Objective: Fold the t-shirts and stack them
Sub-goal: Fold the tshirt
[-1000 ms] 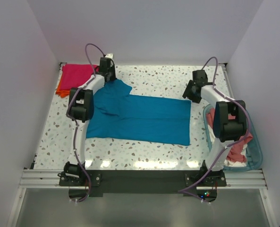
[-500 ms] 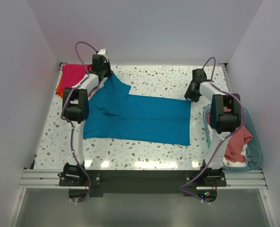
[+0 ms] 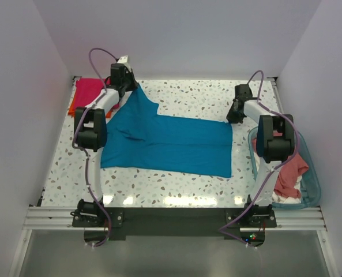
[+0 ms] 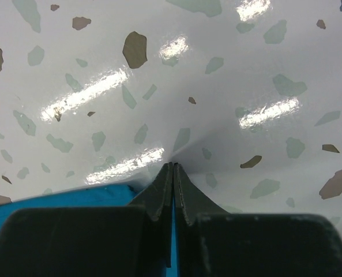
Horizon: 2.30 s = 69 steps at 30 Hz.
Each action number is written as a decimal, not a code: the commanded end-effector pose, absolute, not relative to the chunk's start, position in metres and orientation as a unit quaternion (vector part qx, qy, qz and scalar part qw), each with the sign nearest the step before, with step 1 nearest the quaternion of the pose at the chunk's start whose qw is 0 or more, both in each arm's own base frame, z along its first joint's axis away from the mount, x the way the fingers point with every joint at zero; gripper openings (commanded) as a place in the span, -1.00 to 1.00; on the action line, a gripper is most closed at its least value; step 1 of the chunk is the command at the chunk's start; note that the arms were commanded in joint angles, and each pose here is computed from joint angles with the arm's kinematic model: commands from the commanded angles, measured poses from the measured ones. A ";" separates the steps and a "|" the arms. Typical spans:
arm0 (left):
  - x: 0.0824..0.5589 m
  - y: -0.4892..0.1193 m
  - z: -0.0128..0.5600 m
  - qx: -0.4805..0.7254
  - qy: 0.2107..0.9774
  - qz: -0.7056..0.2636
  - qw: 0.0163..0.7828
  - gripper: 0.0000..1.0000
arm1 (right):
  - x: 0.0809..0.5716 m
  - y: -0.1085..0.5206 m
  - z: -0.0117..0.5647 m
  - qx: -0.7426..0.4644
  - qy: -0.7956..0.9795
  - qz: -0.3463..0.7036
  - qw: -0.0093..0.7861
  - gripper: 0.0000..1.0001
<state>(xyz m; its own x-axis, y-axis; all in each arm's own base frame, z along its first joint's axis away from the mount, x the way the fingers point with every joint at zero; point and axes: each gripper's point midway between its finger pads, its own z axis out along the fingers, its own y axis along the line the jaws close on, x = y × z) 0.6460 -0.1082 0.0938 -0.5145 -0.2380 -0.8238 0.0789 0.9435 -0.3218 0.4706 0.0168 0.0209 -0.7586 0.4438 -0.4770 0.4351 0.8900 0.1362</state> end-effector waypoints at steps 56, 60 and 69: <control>0.330 -0.021 0.153 -0.308 0.774 -0.148 0.533 -1.00 | 0.307 0.029 0.092 0.251 0.915 0.080 0.305 -1.00; 0.316 -0.018 0.134 -0.330 0.775 -0.146 0.519 -1.00 | 0.295 0.031 0.081 0.250 0.918 0.082 0.297 -1.00; 0.294 -0.021 0.115 -0.338 0.783 -0.153 0.499 -0.32 | 0.283 0.033 0.068 0.243 0.922 0.087 0.288 -0.52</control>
<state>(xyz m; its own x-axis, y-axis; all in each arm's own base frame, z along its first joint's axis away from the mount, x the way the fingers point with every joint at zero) 0.2964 -0.0243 0.1065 -0.3153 -0.6633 -0.6787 -0.3793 0.7437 -0.5505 0.2750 0.0313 0.0550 -0.7447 0.5027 -0.4391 0.4271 0.8644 0.2652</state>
